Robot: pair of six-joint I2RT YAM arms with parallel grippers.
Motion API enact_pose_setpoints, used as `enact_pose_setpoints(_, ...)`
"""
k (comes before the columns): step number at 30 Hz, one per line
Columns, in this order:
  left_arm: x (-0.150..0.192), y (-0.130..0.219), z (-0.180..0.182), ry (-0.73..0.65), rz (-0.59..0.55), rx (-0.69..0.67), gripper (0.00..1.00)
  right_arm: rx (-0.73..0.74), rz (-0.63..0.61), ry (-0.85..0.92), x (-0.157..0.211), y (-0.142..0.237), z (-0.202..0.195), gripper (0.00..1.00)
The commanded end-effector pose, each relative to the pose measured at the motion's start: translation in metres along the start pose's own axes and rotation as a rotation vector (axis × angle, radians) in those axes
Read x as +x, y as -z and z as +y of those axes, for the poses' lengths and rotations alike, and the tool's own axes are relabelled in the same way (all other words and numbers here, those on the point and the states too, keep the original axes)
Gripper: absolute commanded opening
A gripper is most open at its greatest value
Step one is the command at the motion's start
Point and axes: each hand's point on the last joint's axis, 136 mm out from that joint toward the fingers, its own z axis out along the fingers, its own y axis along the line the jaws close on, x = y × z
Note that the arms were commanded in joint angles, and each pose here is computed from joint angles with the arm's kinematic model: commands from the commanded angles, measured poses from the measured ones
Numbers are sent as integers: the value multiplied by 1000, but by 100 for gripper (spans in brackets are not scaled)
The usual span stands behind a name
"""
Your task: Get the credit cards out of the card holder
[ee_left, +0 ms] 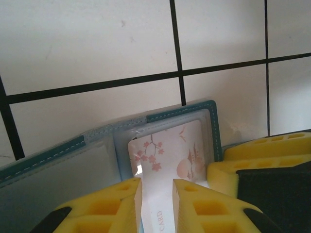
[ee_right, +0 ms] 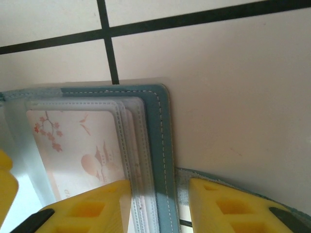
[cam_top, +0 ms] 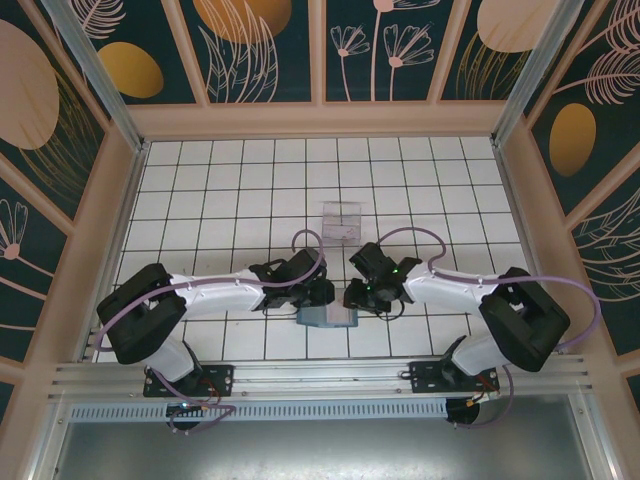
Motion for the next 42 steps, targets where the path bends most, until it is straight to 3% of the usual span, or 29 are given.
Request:
enact_pose_setpoints(1,6,-3,8,-13,18,-14,23,19,-20,16,-7,3,1,37)
enact_pose_setpoints(14,5,1,16,-8,-7,-39,21,16,8,33,-4,-4,4,42)
enact_pose_setpoints(23,11,0,17,0,8,-13,22,23,26,26,-1,-11,1,33)
enact_pose_setpoints(36,20,-10,17,-11,59,-9,23,19,22,23,-1,-9,4,33)
enact_pose_setpoints(42,23,-14,31,-14,78,-78,21,24,23,22,-1,-9,3,33)
